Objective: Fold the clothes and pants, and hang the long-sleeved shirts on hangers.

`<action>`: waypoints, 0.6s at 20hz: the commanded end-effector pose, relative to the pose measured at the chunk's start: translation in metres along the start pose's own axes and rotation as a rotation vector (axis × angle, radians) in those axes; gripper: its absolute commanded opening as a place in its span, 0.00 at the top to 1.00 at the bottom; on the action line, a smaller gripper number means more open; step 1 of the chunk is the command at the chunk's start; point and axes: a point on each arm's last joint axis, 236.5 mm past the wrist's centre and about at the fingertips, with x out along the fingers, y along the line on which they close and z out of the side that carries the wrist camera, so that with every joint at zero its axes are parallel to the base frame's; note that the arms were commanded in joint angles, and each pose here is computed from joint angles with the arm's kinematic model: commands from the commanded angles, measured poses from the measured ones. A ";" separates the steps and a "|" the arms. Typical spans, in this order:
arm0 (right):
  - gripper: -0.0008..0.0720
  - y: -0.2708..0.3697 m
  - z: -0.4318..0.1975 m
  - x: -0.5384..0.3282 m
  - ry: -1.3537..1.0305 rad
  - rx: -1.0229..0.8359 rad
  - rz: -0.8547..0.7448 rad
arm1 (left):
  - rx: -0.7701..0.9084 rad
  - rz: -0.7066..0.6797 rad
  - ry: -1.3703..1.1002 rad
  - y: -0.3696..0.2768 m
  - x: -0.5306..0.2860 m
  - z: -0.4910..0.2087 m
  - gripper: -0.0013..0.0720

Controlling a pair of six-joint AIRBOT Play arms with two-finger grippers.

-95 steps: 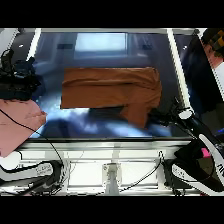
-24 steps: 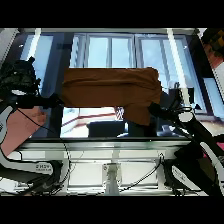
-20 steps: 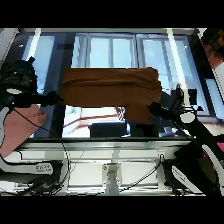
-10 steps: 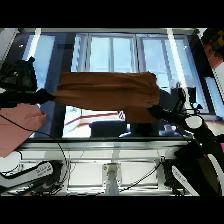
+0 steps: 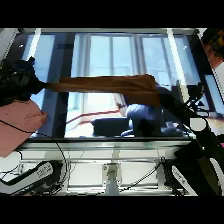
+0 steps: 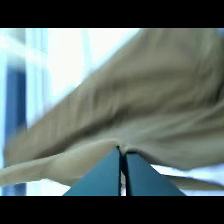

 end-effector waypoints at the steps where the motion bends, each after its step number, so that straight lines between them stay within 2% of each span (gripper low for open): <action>1: 0.97 -0.014 0.023 0.018 -0.092 0.056 -0.045 | -0.064 0.017 -0.128 0.006 0.013 0.029 0.96; 6: 0.97 -0.033 0.019 0.075 -0.045 0.023 -0.132 | -0.056 0.101 -0.180 0.018 0.060 0.032 0.96; 12: 0.97 -0.004 0.057 0.149 -0.034 -0.087 -0.109 | -0.034 0.237 -0.341 0.040 0.074 0.058 0.96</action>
